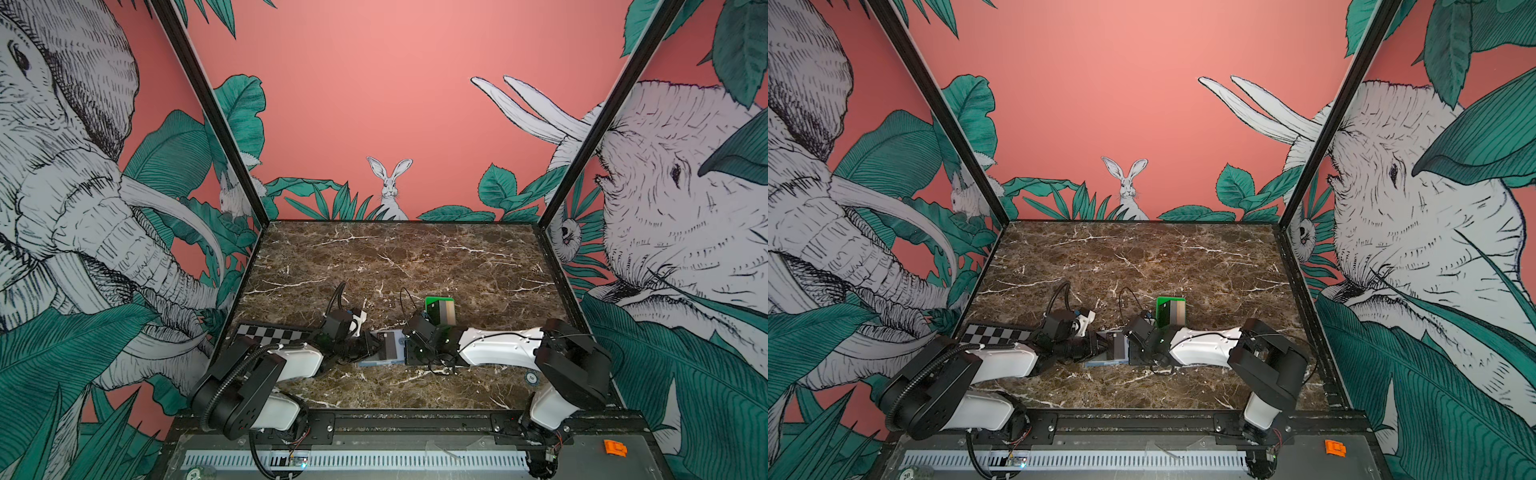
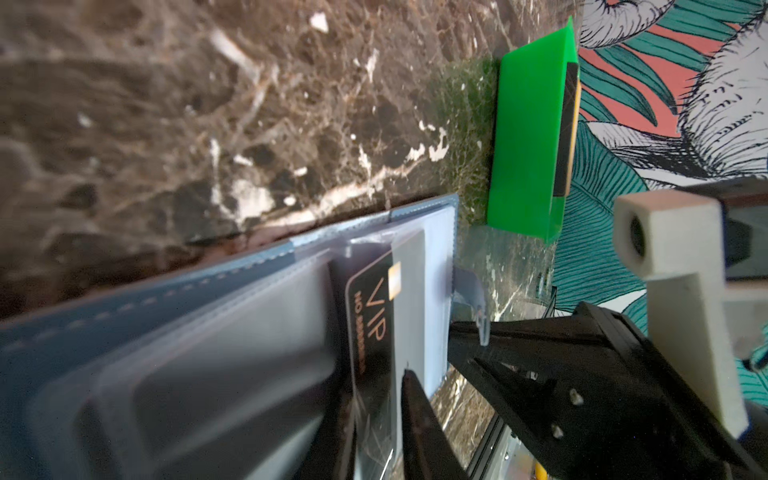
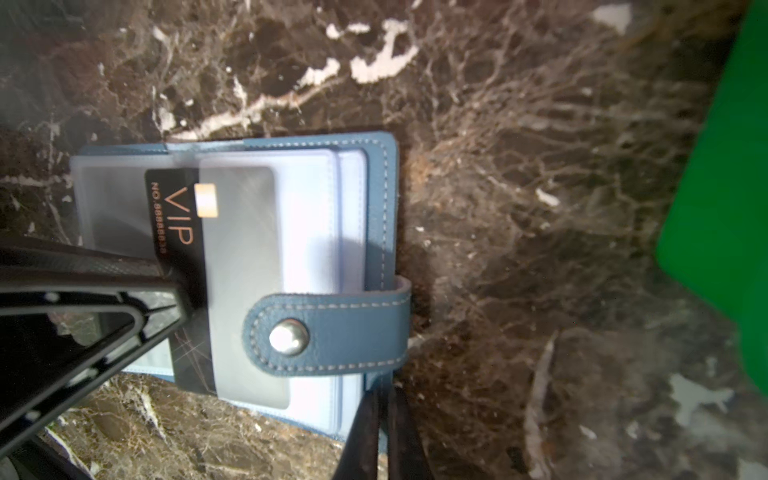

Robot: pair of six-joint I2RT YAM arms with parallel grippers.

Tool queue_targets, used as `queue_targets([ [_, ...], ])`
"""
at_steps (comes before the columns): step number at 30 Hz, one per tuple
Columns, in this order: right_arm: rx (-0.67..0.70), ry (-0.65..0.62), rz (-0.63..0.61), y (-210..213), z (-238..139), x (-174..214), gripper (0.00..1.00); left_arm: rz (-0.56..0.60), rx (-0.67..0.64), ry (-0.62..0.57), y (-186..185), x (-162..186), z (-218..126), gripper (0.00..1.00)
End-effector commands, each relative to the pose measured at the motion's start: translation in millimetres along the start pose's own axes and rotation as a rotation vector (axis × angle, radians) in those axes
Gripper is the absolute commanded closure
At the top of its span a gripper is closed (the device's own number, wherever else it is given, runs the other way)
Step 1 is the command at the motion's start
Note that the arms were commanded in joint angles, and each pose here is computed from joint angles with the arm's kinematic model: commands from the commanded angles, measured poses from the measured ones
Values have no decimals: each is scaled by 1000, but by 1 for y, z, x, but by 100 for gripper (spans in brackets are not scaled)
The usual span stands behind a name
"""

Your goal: Put the credit cards into the card holder

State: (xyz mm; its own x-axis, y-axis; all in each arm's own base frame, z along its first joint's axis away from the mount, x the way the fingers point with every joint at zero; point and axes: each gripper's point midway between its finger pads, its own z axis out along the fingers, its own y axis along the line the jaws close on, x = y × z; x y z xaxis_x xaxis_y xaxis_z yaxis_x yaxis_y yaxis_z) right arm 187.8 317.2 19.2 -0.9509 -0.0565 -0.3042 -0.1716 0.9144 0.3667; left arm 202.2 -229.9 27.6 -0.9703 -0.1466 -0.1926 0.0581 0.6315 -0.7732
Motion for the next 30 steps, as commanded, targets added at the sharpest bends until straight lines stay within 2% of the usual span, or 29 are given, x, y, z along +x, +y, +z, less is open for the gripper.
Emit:
queue_targets([
  [1, 85, 64, -7, -24, 14, 20, 92, -15, -125, 31, 22, 10, -4, 78],
  [5, 86, 64, -10, -23, 13, 19, 92, -1, -210, 20, 31, 8, -13, 77],
  [13, 85, 68, -11, -22, 15, 20, 92, 25, -268, 24, 33, 8, -15, 79],
  [20, 83, 68, -11, -22, 15, 19, 92, 47, -230, 27, 22, 6, -5, 84],
  [30, 80, 69, -7, -22, 17, 20, 92, 69, -173, 31, 2, 5, 9, 85],
])
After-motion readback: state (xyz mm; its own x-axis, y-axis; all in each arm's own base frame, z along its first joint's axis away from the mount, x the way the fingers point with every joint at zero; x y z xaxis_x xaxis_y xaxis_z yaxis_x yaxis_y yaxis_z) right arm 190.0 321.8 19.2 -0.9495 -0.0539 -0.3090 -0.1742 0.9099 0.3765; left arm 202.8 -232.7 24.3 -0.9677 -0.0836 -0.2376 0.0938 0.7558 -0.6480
